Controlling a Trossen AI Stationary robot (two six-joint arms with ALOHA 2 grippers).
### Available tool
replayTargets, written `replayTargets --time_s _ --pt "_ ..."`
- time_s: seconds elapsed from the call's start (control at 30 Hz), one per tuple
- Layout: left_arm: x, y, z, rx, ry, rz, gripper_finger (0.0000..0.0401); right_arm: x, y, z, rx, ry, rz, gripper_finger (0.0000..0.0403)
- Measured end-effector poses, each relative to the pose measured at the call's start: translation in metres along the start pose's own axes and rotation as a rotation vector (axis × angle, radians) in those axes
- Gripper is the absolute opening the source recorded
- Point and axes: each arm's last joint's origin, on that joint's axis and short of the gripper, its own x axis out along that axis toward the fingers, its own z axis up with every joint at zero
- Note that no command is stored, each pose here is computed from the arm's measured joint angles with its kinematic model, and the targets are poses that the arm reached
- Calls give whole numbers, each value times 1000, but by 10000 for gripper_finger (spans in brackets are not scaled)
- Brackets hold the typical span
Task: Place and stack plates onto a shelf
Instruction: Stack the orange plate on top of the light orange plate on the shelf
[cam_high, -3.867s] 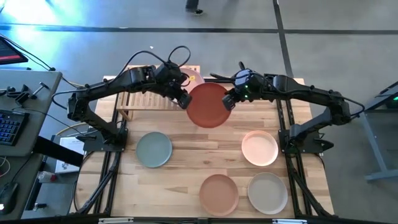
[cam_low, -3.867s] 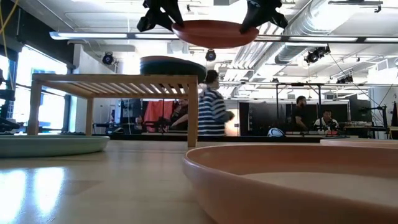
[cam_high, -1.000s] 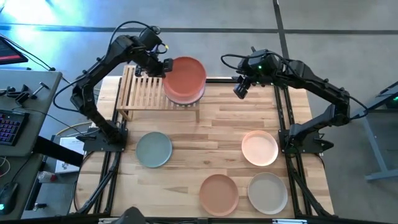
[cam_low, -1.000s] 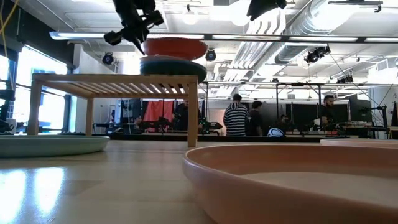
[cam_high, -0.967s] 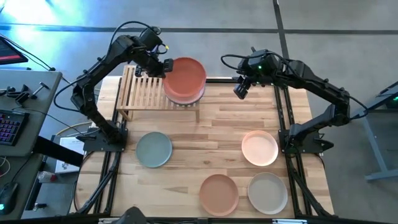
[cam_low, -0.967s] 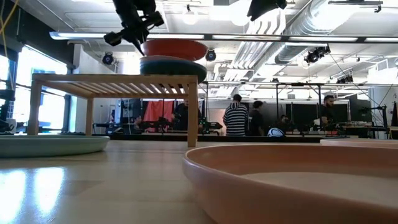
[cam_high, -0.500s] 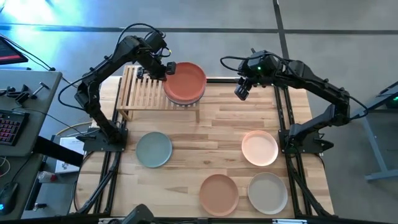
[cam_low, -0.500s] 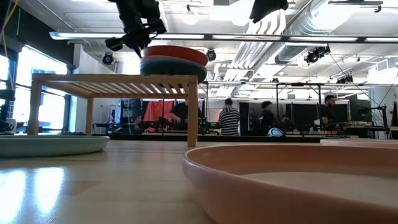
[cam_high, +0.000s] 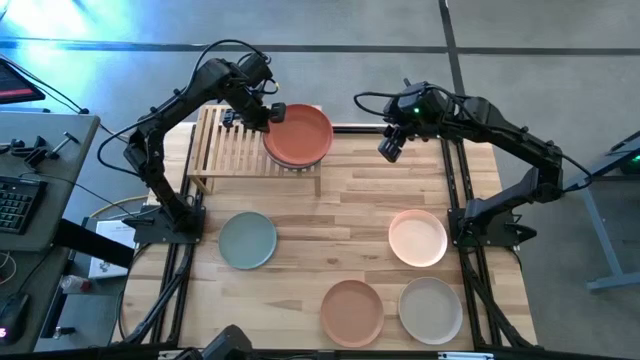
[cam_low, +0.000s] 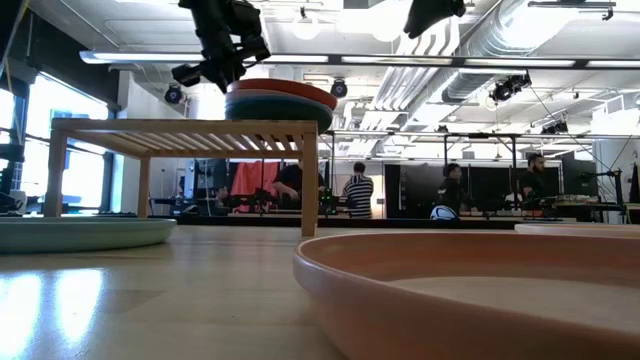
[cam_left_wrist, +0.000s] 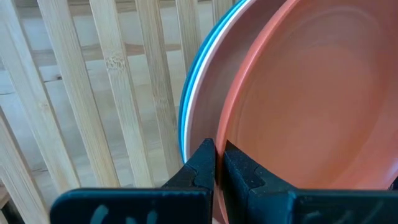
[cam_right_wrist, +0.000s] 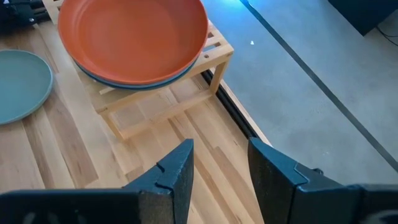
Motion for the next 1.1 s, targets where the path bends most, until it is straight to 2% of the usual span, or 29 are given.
replayTargets --time_s 0.4,0.8,1.0,1.1 --pt "0 3 -3 22 35 30 4 0 0 -2 3 20 -1 131" --pt "0 2 -2 50 27 16 67 0 0 -2 1 24 0 131" --pt "-4 5 -2 -15 106 -81 86 0 0 -3 0 28 0 131" --pt "-8 5 -5 -7 125 -125 87 0 0 -3 -6 32 -1 131"
